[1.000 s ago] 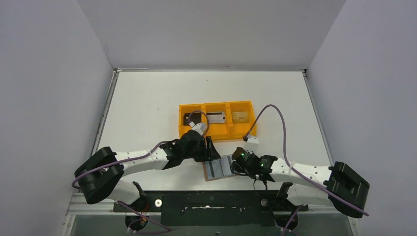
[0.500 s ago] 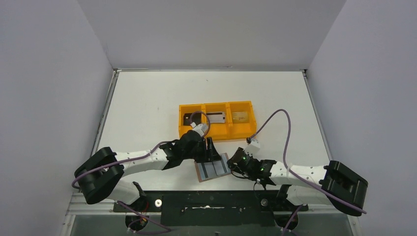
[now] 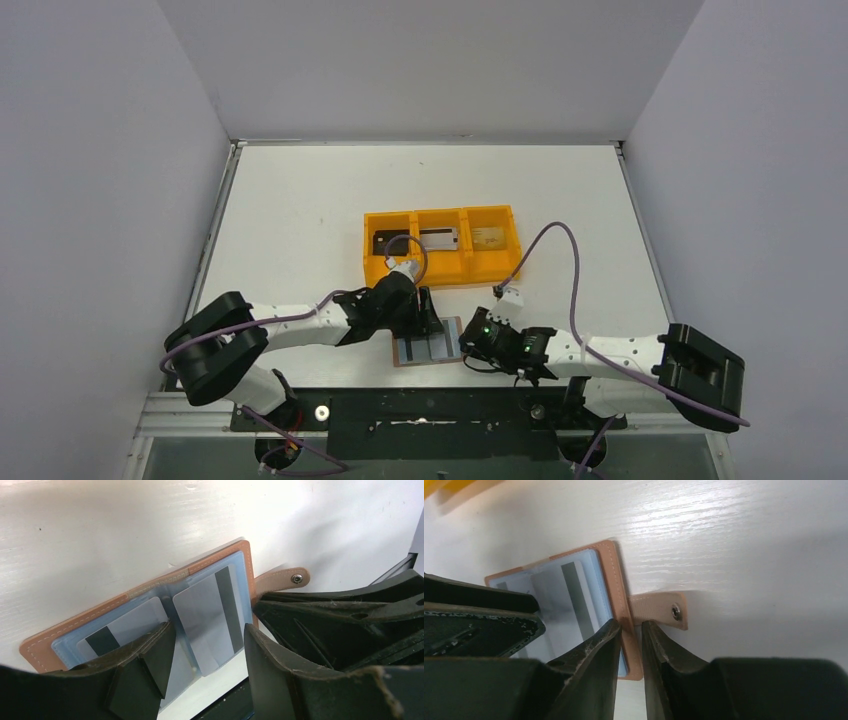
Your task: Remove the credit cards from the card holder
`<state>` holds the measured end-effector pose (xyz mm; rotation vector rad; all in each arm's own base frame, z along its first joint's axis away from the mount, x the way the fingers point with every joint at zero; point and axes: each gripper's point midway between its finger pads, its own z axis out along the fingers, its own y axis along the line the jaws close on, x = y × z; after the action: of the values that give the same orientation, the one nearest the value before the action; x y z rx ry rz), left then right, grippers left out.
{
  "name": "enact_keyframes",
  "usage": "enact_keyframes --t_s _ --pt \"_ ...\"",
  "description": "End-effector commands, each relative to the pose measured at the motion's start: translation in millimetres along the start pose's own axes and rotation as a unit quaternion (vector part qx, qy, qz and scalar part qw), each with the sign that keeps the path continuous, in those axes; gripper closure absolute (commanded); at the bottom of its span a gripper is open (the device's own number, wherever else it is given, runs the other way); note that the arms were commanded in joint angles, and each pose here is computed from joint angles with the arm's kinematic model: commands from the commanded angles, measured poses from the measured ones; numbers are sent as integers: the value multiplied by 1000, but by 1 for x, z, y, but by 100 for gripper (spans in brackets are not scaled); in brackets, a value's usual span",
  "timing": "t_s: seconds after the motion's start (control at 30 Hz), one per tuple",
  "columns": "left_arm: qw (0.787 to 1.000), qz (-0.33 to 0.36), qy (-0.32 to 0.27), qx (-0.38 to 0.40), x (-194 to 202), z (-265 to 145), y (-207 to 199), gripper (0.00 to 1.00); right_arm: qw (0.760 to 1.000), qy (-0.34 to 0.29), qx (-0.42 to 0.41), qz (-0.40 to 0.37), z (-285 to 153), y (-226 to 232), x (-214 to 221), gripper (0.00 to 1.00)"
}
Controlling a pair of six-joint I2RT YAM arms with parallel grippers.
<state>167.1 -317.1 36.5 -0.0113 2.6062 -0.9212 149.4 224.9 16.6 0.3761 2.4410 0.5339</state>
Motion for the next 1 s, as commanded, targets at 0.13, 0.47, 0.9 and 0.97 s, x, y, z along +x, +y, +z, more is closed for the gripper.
enact_keyframes --t_s 0.13,0.47,0.9,0.97 --pt "1000 -1 -1 -20 4 2 6 47 995 -46 -52 -75 -22 35 -32 72" --pt "999 -3 7 -32 13 7 12 49 994 -3 -88 -65 -2 37 -12 73" --pt "999 -16 0 -42 17 7 21 62 998 37 -44 -31 14 8 15 83" --pt "999 -18 -3 -39 16 6 20 65 998 36 -44 -29 13 8 15 83"
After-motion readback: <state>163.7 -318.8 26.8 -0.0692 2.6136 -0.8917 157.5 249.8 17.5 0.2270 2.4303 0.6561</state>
